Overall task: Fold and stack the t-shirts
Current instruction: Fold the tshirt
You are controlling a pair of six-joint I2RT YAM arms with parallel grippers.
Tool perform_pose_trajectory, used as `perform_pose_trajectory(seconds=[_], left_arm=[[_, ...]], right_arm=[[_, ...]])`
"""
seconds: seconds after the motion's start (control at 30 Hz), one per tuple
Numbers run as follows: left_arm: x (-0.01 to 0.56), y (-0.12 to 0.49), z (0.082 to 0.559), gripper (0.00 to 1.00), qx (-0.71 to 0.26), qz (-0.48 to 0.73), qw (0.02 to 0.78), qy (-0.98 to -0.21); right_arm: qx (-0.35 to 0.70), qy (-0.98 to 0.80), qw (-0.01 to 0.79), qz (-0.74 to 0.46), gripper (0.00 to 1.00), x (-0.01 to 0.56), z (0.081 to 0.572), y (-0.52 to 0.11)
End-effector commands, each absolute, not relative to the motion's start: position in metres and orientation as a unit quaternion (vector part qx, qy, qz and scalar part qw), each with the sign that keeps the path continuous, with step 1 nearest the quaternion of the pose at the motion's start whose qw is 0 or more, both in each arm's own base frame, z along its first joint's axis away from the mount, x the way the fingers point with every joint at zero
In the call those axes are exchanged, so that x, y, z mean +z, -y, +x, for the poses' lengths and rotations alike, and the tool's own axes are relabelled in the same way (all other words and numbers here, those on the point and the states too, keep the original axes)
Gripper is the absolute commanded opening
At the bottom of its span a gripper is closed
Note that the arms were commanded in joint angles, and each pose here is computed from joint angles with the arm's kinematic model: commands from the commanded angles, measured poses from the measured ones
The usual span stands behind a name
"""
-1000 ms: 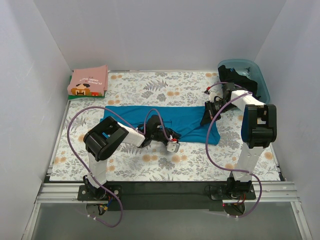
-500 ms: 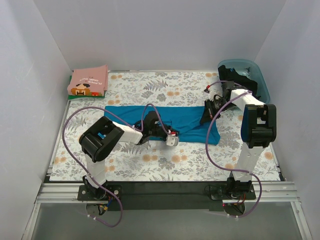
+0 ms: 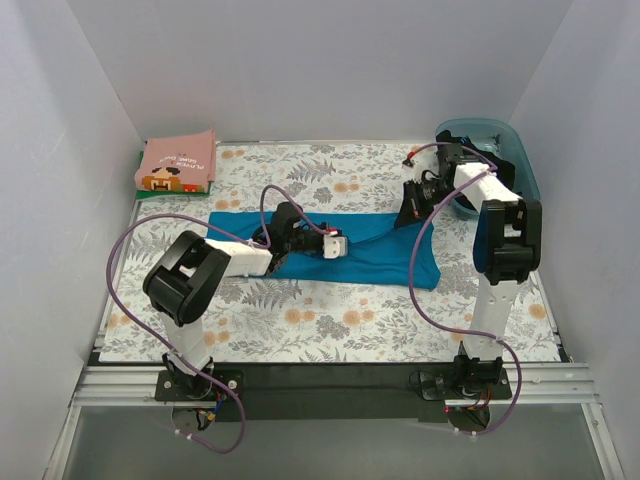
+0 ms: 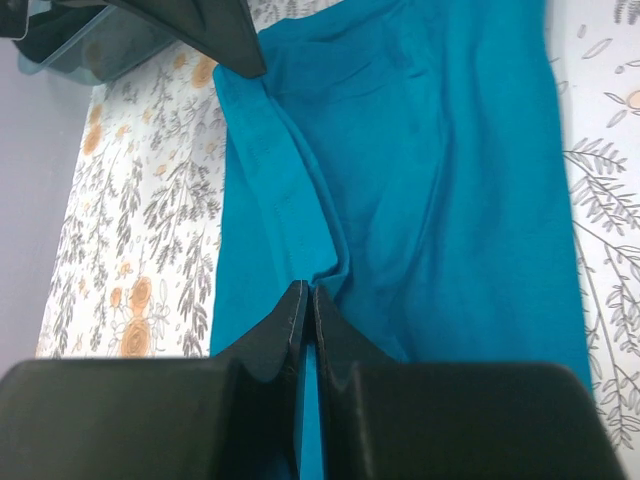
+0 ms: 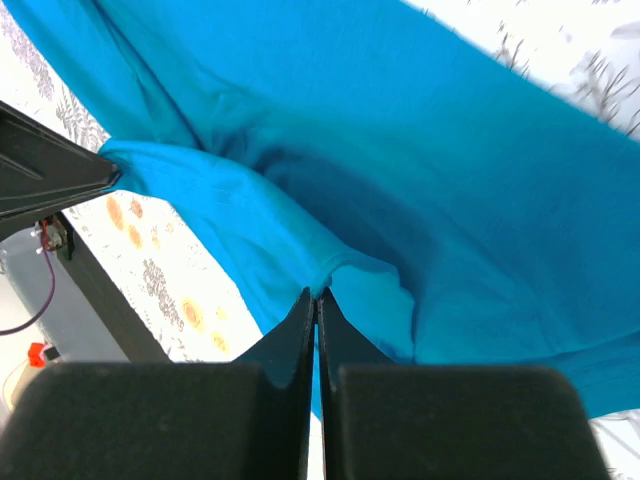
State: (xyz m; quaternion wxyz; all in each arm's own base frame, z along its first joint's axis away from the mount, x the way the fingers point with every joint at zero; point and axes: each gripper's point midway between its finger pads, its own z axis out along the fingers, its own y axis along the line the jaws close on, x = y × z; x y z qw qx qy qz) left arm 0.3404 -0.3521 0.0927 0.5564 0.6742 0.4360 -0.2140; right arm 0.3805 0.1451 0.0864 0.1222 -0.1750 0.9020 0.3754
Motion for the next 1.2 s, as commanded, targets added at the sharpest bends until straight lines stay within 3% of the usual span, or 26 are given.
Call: perform_pose_trajectory(seconds=[0.0,1.17], left_arm=[[0.122,0.350,0.360,0.00,-0.211,0.644,0.590,-0.439],[0.100,0.341,0.401,0.00,-0.189,0.623,0.592,-0.474]], right_arm=[[0.372,-0.900,0.141,-0.181,0.01,0.102,0.396,-0.151],[0.322,-0.910,0.178,-0.189,0.01,0.106,0.436,-0.144]])
